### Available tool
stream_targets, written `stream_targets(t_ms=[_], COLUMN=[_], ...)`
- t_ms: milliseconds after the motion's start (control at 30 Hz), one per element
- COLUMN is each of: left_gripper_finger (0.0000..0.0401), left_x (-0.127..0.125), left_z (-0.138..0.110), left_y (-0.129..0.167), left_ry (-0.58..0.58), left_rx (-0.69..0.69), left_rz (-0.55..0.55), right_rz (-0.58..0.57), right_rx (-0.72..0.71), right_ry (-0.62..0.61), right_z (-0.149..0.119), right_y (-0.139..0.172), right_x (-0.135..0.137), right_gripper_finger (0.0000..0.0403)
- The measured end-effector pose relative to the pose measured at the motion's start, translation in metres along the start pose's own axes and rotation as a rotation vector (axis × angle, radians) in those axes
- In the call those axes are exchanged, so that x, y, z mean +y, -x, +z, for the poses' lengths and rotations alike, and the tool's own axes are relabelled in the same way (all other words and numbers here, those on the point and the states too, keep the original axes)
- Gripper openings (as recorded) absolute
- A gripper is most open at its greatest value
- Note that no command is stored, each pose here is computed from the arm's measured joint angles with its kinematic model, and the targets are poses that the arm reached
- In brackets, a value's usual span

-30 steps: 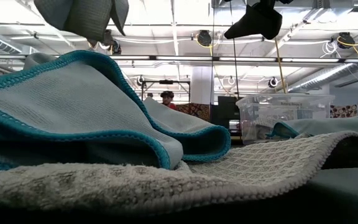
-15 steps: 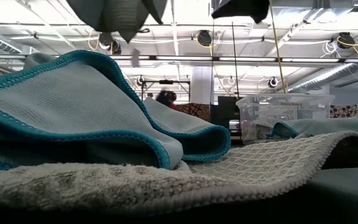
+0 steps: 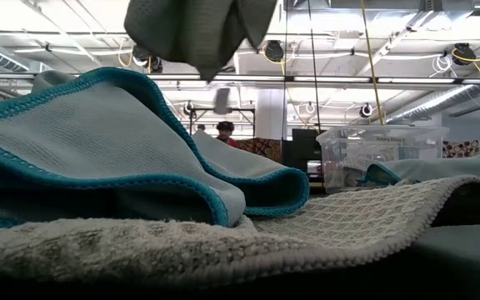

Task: Sort microfiber towel by color & place in baskets
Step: Put the gray towel into the right transparent bin

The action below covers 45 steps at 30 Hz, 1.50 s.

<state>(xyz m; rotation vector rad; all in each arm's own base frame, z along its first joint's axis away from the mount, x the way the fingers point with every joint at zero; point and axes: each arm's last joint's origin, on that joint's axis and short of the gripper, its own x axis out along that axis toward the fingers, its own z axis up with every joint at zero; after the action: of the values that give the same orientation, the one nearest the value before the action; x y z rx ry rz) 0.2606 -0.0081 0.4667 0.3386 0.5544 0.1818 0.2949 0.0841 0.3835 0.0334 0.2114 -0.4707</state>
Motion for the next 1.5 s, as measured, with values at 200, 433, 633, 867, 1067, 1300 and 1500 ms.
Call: stream_targets(t_ms=[200, 433, 633, 867, 1067, 1300, 1500], left_gripper_finger=[0.0006, 0.0006, 0.0006, 0.0006, 0.0006, 0.001, 0.0017], left_x=[-0.005, -0.005, -0.007, -0.018, -0.023, -0.023, -0.023], left_z=[0.007, 0.017, 0.024, 0.028, 0.031, 0.035, 0.035], left_y=[-0.011, -0.01, -0.013, -0.035, -0.038, -0.037, -0.037], left_ry=[0.012, 0.032, 0.039, 0.023, -0.004, -0.004, -0.004], left_rx=[-0.058, -0.175, -0.249, -0.264, -0.289, -0.337, -0.342], left_rz=[-0.079, -0.145, -0.196, -0.286, -0.304, -0.314, -0.321], right_rz=[-0.013, -0.02, 0.038, 0.099, 0.099, 0.098, 0.1], right_rx=[-0.02, -0.017, -0.037, -0.068, -0.064, -0.067, -0.066], right_ry=[0.004, -0.009, -0.046, -0.044, -0.061, -0.063, -0.061], right_z=[0.008, 0.008, 0.013, 0.01, 0.008, 0.009, 0.009], right_y=[0.002, 0.0, -0.006, -0.023, -0.027, -0.027, -0.027], right_x=[-0.001, -0.004, -0.005, 0.002, 0.004, 0.004, 0.004], right_gripper_finger=[0.0352, 0.0352, 0.0352, 0.0352, 0.0352, 0.0333, 0.0261])
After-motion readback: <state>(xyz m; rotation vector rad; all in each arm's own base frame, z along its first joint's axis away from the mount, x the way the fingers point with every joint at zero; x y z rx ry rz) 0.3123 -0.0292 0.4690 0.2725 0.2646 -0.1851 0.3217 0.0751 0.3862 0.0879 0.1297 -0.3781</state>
